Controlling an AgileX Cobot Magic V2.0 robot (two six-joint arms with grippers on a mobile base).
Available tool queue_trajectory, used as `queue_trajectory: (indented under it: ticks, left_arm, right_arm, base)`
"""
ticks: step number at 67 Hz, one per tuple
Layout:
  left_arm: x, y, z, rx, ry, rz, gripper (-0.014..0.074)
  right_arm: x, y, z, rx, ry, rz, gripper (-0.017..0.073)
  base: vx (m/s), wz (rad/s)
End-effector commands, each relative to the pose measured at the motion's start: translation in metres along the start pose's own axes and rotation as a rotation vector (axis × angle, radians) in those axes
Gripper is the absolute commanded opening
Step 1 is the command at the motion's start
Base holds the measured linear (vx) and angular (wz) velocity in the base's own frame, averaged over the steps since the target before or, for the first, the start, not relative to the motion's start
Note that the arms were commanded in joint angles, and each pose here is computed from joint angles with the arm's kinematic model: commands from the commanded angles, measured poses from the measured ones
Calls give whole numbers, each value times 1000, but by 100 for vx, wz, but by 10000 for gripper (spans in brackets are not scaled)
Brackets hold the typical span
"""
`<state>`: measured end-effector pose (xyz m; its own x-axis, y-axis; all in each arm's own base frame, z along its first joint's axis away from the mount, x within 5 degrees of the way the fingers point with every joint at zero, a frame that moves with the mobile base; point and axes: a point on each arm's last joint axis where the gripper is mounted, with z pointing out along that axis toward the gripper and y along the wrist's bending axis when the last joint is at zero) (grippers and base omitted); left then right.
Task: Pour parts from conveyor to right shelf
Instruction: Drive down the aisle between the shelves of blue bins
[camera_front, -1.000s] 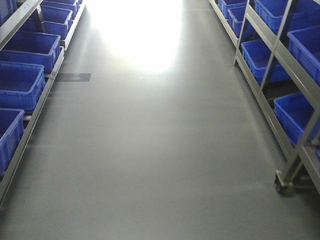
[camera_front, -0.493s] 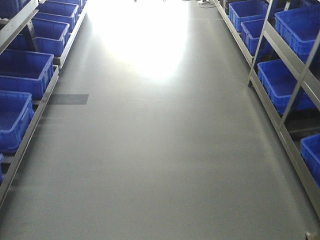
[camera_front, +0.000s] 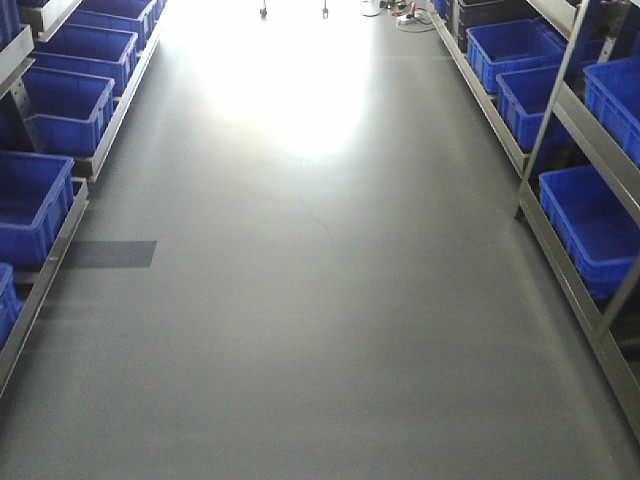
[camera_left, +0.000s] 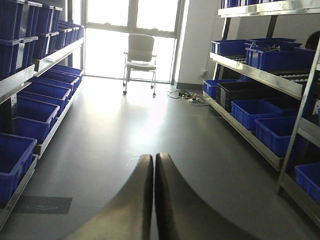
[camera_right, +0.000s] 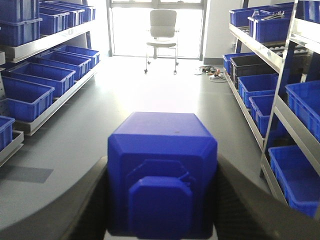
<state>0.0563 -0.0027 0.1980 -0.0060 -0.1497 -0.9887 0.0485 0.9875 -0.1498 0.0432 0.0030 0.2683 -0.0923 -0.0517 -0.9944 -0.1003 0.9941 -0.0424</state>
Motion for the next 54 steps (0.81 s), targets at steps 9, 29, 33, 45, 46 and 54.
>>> queue_trajectory:
  ticks: [9, 29, 33, 45, 46, 54]
  left_arm:
    - [0, -1, 0, 17, -60, -13, -6]
    - [0, -1, 0, 17, -60, -13, -6]
    - [0, -1, 0, 17, -60, -13, -6]
    - [0, -1, 0, 17, -60, -13, -6]
    - [0, -1, 0, 17, -60, -13, -6]
    - [0, -1, 0, 17, -60, -13, -6]
  right_arm:
    - [-15, 0, -1, -1, -91, -9, -4]
    - [-15, 0, -1, -1, -91, -9, -4]
    - [-15, 0, -1, -1, -91, -9, -4]
    - [-15, 0, -1, -1, -91, -9, -4]
    - [-15, 0, -1, -1, -91, -9, -4]
    - [-15, 0, -1, -1, -91, -9, -4]
  base:
    - [67, 2]
    - [68, 6]
    - [66, 5]
    - [63, 2]
    - [61, 0]
    - [60, 1]
